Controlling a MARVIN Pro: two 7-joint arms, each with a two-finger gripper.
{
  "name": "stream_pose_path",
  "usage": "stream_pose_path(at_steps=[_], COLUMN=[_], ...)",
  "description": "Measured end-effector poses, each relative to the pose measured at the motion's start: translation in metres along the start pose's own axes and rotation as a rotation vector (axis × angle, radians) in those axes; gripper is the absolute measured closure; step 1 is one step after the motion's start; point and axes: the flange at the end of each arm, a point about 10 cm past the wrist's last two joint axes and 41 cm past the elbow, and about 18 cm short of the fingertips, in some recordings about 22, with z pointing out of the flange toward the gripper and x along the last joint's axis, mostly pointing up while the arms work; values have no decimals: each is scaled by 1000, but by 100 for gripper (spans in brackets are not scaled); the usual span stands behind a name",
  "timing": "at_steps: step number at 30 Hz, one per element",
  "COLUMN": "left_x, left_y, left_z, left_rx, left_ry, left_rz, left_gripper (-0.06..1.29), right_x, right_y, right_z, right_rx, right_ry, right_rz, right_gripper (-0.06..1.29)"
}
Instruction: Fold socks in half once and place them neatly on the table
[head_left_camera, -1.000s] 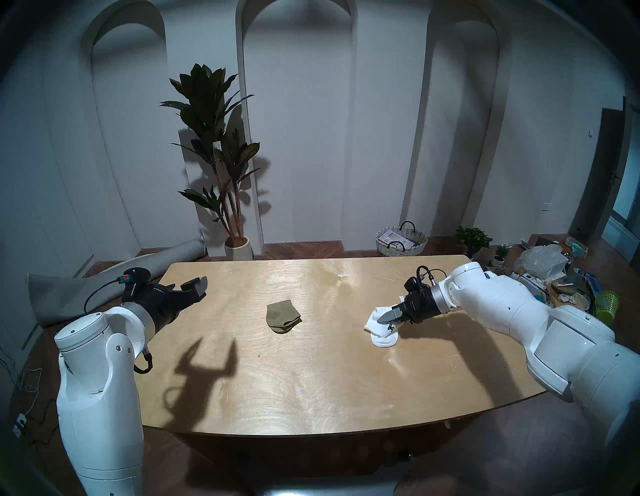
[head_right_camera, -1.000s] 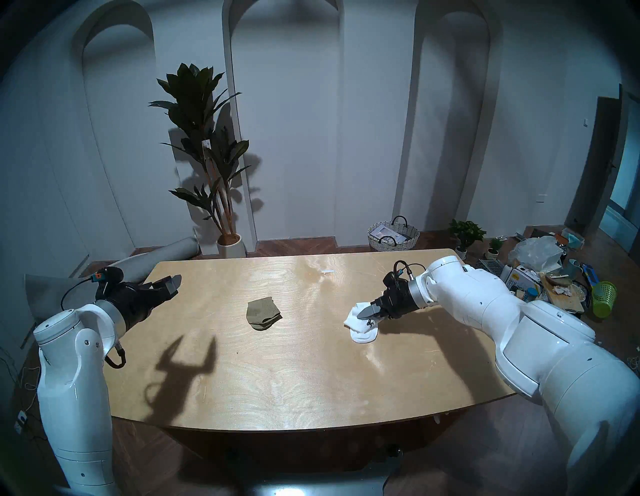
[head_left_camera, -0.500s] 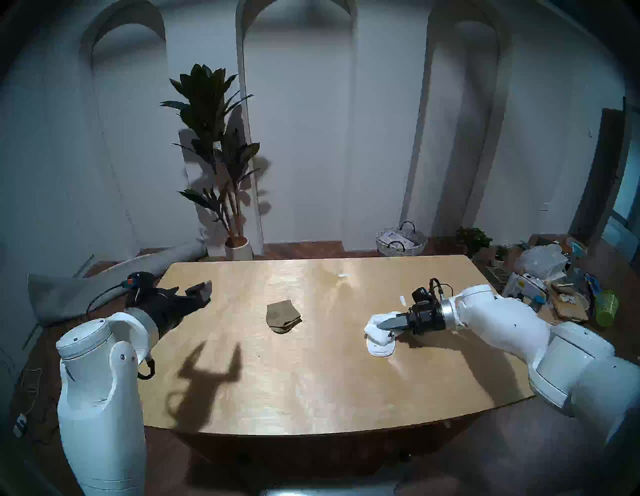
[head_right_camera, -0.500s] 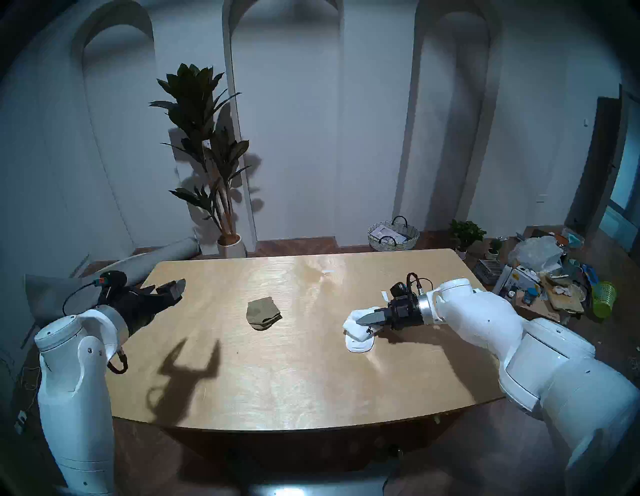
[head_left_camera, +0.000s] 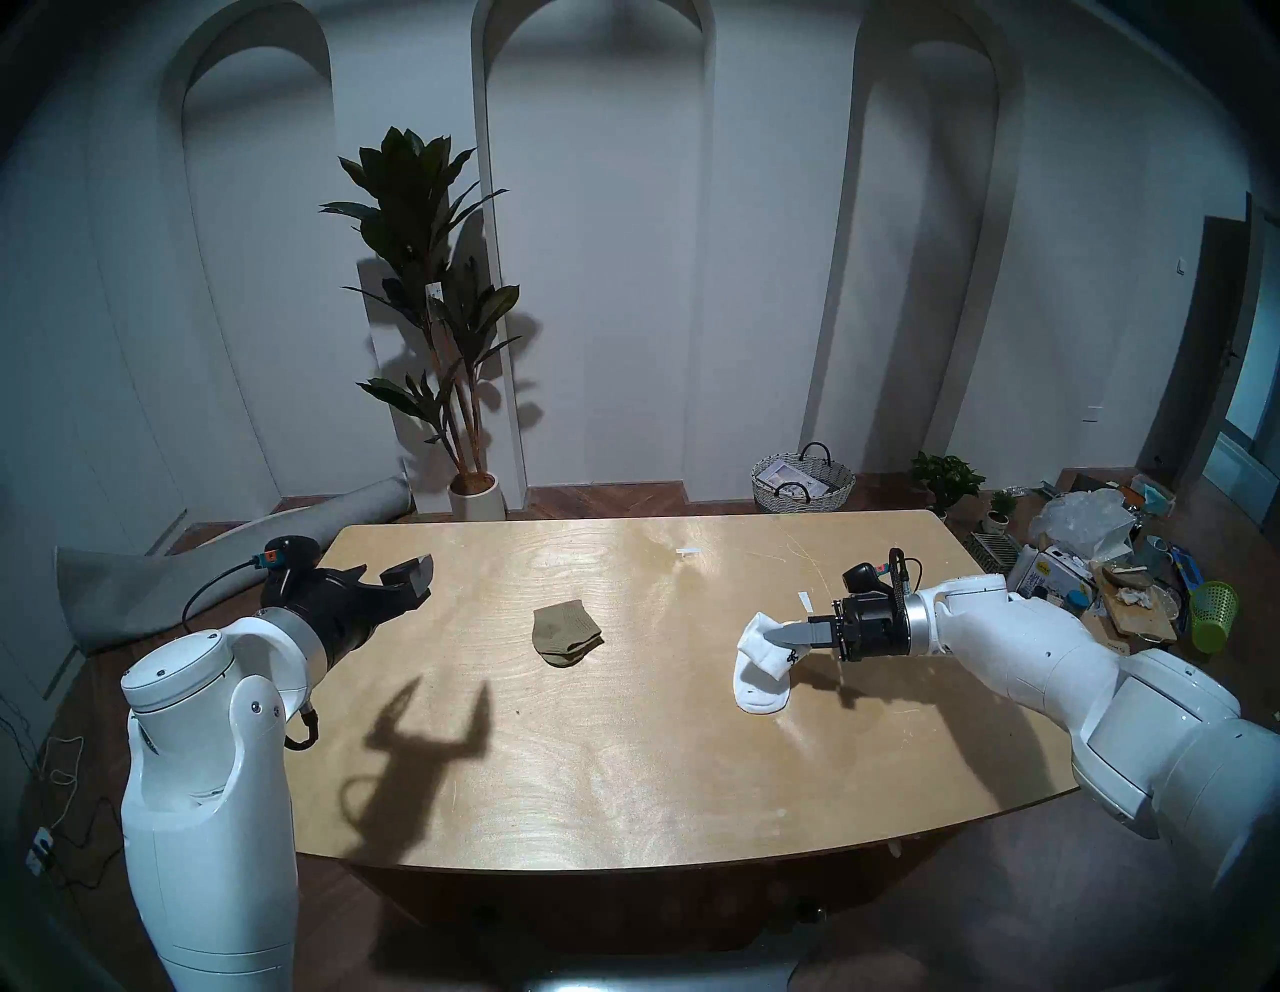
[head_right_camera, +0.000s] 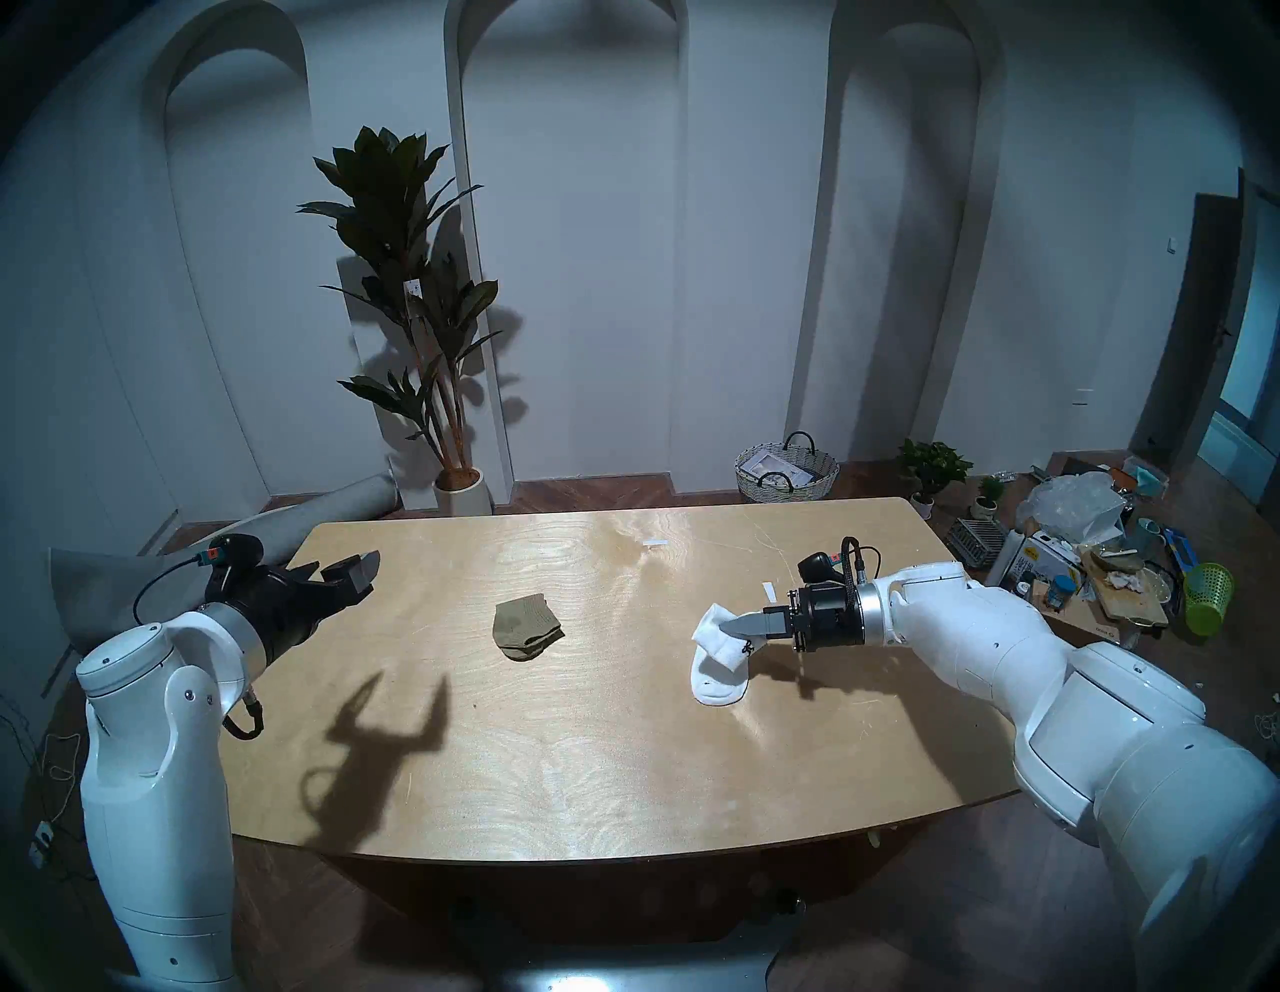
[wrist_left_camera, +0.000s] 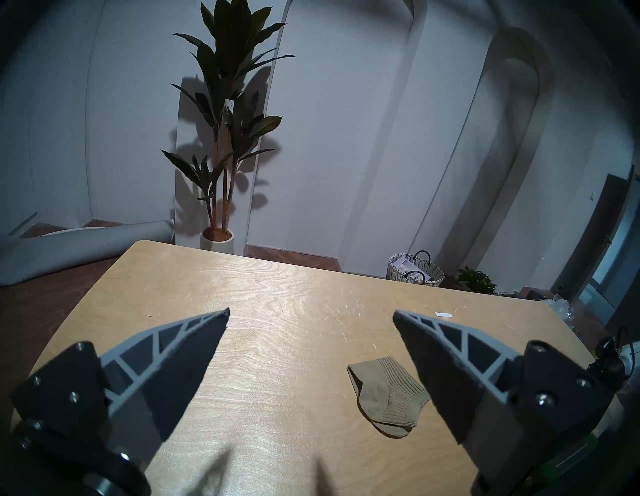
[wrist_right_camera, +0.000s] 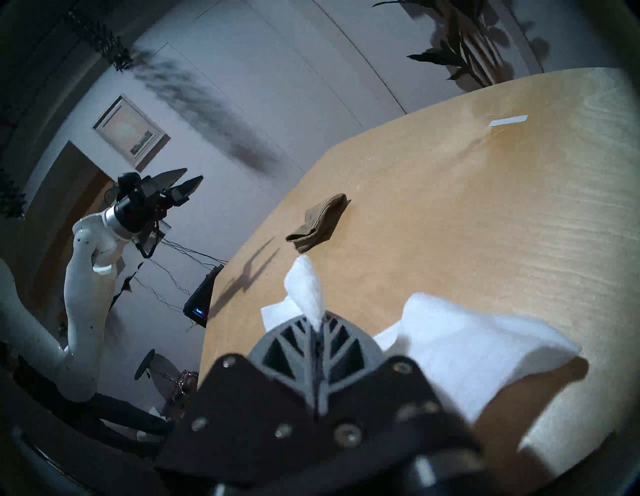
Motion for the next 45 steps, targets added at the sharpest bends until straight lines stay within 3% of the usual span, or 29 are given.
stream_pose_path(at_steps=[6,16,27,35,45], left_x=[-3,-5,-7,-10,-18], left_y=[-4,-10,-11,-9,-14], left_z=[1,1,2,3,-3], left_rx=[9,19,8,-4,6], left_ry=[-10,-12,-10,-5,-3], left_rz=[-4,-11,-29,-50,-74], left_gripper=[0,0,0,0,0], right_x=[-23,-38,-18,-3,3], right_y=[8,9,-1,-15,-21], right_z=[8,12,13,0,-21], right_rx=[-59,-78,-84,-52,-76], right_ry=[17,166,331,283,229], right_rz=[-59,-160,-352,-589,-817], right_gripper=[125,126,125,126,126])
